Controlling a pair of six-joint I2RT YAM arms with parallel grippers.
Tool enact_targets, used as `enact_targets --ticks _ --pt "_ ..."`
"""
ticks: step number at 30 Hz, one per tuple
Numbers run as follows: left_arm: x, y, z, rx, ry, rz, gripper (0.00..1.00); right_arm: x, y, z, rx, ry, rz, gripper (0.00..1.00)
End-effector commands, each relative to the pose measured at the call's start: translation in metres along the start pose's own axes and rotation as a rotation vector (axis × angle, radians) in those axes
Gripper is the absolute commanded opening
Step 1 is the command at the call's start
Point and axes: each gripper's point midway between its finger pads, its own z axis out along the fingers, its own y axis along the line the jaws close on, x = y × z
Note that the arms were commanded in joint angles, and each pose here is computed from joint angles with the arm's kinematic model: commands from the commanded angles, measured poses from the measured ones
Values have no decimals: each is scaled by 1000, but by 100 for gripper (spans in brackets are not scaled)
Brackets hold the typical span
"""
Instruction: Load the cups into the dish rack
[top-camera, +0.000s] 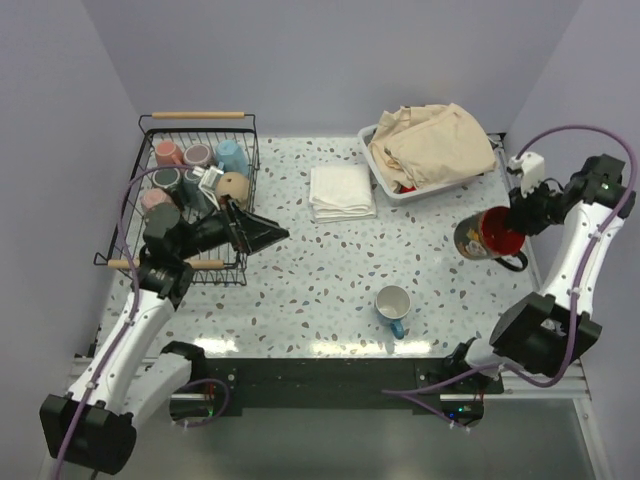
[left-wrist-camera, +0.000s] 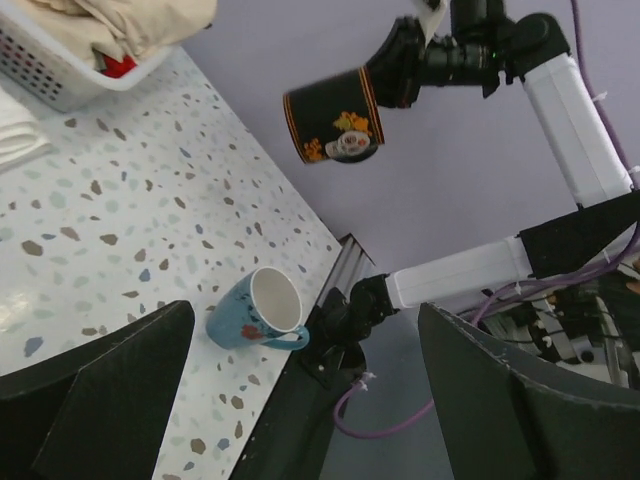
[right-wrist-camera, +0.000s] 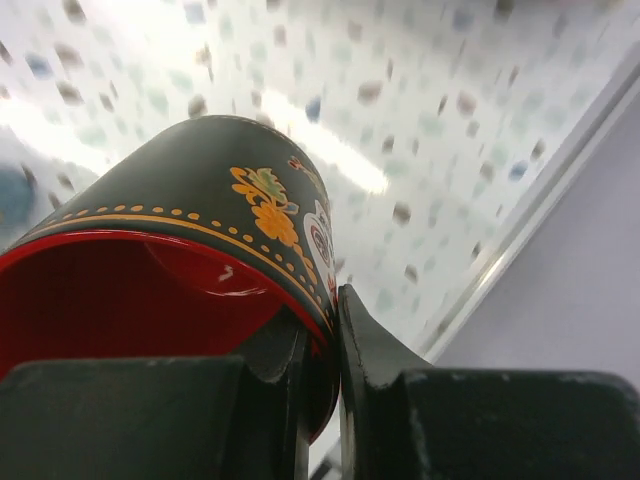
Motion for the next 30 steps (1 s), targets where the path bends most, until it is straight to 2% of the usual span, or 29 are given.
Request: enact_targets --ticks 1,2,3,4,5,6,7,8,9,11,12,13,15,18,24,28,30 --pt "-19 -51 28 141 -47 68 100 -124 83 -44 -159 -370 168 0" --pt "-17 -51 37 145 -36 58 100 -141 90 -49 -167 -421 176 0" --pt "-18 -57 42 166 -42 67 100 -161 111 -54 -224 -461 269 0" --pt "-14 -72 49 206 -30 75 100 -190 107 -63 -205 -568 226 0" --pt "-14 -71 59 203 -37 67 100 -204 113 -69 -224 -615 248 0" --pt "-17 -78 64 222 -50 76 100 -218 128 -72 -304 -634 370 0" --pt "-15 -85 75 236 -52 73 100 -242 129 -85 -318 -728 337 0" --pt "-15 -89 80 246 -60 70 100 -252 133 -90 -352 -757 366 0" --pt "-18 -97 84 269 -82 79 100 -264 143 -95 -431 -762 466 0" --pt "-19 -107 98 290 -108 57 100 -286 145 -106 -484 -829 495 0" --pt "-24 -117 100 322 -139 63 100 -292 150 -107 -542 -821 591 0" --pt "-24 -120 109 328 -159 49 100 -302 151 -115 -568 -866 585 0" --pt "-26 -134 116 368 -192 44 100 -307 158 -118 -647 -855 696 0" --pt "-40 -152 129 396 -258 56 100 -313 165 -123 -727 -863 770 0" --pt "-57 -183 149 464 -321 38 100 -311 182 -123 -804 -871 809 0" --pt "-63 -181 166 435 -346 -17 100 -311 200 -123 -876 -873 782 0" --pt "-67 -187 167 459 -354 -46 94 -308 207 -114 -879 -861 769 0"
